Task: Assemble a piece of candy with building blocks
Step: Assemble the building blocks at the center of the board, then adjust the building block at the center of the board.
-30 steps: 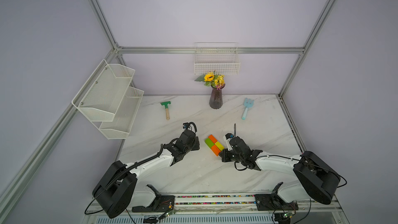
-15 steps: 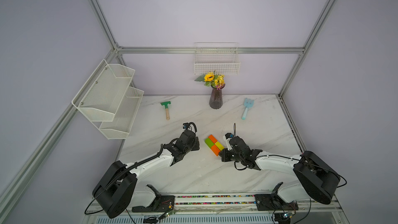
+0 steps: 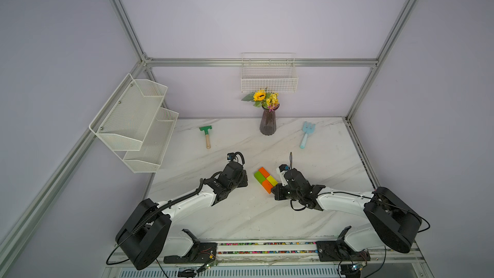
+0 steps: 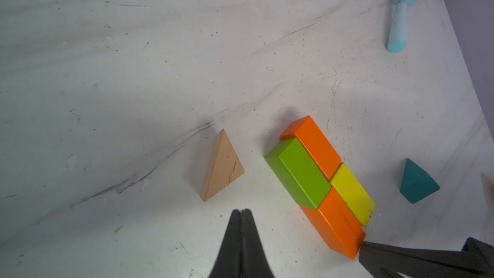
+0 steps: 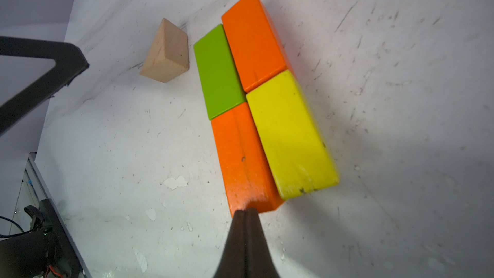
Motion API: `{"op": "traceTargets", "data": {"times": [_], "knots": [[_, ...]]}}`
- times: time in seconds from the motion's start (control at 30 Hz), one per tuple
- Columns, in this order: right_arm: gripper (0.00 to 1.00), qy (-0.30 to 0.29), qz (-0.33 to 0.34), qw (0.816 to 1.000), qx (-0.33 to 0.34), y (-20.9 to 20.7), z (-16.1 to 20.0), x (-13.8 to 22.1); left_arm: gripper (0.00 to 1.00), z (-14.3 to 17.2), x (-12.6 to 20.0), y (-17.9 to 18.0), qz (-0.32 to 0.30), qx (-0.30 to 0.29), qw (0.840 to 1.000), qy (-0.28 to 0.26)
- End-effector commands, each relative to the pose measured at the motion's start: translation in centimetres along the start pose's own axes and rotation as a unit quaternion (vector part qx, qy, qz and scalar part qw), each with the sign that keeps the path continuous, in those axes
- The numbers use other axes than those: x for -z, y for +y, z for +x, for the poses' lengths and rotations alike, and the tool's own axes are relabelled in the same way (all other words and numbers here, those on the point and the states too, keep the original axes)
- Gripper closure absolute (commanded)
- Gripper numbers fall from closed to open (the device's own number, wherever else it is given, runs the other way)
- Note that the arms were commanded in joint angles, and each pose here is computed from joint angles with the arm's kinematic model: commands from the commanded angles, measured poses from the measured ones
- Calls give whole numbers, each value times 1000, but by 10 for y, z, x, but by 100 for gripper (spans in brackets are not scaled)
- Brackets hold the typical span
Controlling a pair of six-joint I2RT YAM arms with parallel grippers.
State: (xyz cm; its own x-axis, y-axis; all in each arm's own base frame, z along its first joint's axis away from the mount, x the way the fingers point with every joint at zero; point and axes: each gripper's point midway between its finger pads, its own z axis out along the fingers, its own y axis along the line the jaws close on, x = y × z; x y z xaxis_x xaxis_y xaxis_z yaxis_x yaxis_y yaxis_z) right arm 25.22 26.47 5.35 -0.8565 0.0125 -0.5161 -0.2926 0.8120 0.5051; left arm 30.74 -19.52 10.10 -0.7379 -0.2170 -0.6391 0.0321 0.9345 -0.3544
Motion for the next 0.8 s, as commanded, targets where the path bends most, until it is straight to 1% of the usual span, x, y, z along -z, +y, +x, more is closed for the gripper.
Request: {"op": "traceTargets", "data": {"times": [0.0, 0.17, 0.23, 0.27, 0.3, 0.37, 0.4, 0.43, 0.47, 0.5, 0.6, 0.63, 0.7, 0.77], "knots": [[100, -19, -8, 1000, 14, 11, -12, 9, 100, -8, 1, -1, 1, 16, 1000, -15], [100, -56, -35, 997, 27, 33, -36, 33, 100, -16, 9, 7, -15, 13, 999, -31], [100, -55, -40, 997, 32, 40, -42, 34, 100, -19, 12, 10, -14, 20, 999, -33], [100, -52, -49, 997, 40, 46, -46, 34, 95, -20, 13, 13, -12, 26, 999, -34], [93, -45, -55, 996, 47, 52, -49, 31, 87, -21, 15, 16, -10, 33, 999, -34], [86, -34, -63, 996, 61, 63, -56, 25, 73, -23, 21, 24, -4, 55, 998, -41], [76, -28, -66, 995, 68, 68, -60, 22, 65, -24, 25, 29, 3, 70, 997, -45], [70, -23, -65, 995, 74, 72, -63, 18, 55, -26, 29, 34, 12, 87, 995, -51], [70, -20, -68, 994, 83, 79, -68, 15, 46, -28, 34, 39, 21, 106, 992, -61], [71, -13, -70, 993, 92, 86, -72, 11, 40, -30, 39, 45, 29, 125, 989, -75], [70, 1, -47, 992, 120, 98, -83, 1, 31, -33, 54, 58, 48, 165, 979, -109], [68, 4, -36, 991, 127, 100, -86, -2, 29, -33, 57, 61, 51, 170, 977, -115], [67, 16, -13, 991, 133, 105, -93, -9, 28, -29, 59, 65, 49, 172, 977, -113], [66, 34, -7, 990, 138, 114, -97, -15, 27, -24, 57, 68, 42, 170, 979, -103]]}}
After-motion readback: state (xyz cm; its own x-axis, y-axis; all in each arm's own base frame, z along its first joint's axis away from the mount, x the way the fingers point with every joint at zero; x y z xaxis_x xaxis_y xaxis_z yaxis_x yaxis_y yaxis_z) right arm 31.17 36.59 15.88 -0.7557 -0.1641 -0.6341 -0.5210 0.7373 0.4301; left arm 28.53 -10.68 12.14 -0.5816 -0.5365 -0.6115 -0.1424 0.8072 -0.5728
